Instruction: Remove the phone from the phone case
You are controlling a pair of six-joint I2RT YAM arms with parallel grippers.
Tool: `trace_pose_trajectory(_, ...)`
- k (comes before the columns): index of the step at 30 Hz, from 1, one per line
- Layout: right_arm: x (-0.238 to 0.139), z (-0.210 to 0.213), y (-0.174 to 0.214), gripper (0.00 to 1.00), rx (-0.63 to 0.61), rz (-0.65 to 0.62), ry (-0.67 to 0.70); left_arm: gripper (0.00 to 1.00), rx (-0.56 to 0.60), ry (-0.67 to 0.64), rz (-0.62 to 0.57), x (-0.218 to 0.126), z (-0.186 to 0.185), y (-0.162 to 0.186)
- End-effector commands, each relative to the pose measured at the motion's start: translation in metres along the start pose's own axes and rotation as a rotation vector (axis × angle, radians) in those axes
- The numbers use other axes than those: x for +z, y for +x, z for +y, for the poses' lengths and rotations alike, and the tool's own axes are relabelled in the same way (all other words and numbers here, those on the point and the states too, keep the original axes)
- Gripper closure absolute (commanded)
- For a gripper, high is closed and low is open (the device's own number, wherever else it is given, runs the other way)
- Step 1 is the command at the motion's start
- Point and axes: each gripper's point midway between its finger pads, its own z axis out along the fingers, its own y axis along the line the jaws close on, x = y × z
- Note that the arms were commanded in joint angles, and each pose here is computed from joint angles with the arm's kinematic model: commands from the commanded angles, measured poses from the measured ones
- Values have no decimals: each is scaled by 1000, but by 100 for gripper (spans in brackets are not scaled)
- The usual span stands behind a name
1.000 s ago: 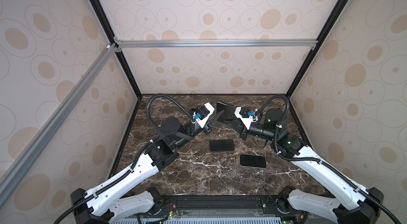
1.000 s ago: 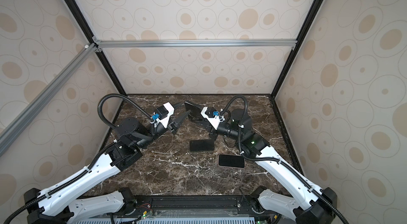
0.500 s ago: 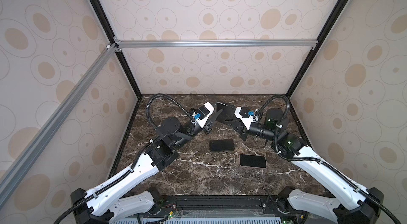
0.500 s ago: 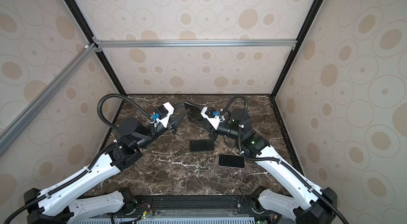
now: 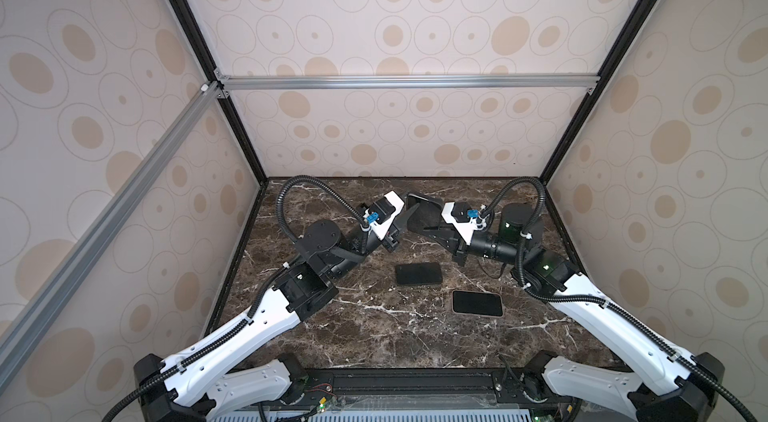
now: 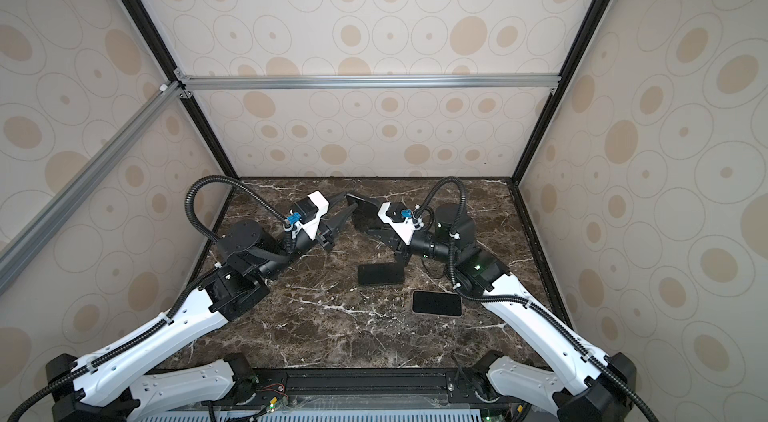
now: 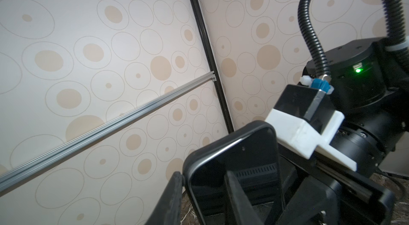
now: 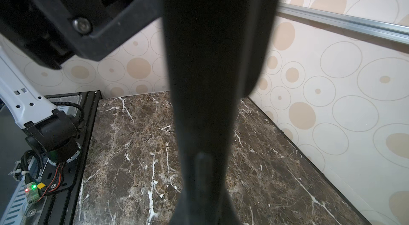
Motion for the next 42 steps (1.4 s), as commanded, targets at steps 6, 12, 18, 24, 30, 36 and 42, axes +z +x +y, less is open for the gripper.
trace_pose_trajectory(6, -2, 2, -32, 100, -69, -78, -26, 73, 15, 26, -15, 3, -2, -9)
trace_pose_trajectory(12, 0, 6, -30, 100, -78, -70, -52, 75, 14, 36, -2, 7, -4, -6)
trace_pose_trajectory(18, -1, 15, -28, 100, -110, -75, -106, 76, 13, 77, 30, 10, -11, -1)
trace_pose_trajectory(24, -4, 26, -27, 100, -135, -77, -166, 76, 10, 141, 58, 14, -22, 6)
trace_pose_trajectory(30, -6, 36, -25, 100, -161, -78, -217, 76, 9, 185, 84, 16, -30, 12)
trace_pose_trajectory(36, -6, 45, -23, 100, -195, -72, -269, 74, 0, 260, 123, 22, -44, 22)
trace_pose_trajectory(42, -5, 50, -24, 100, -203, -78, -286, 73, -11, 312, 149, 26, -54, 32)
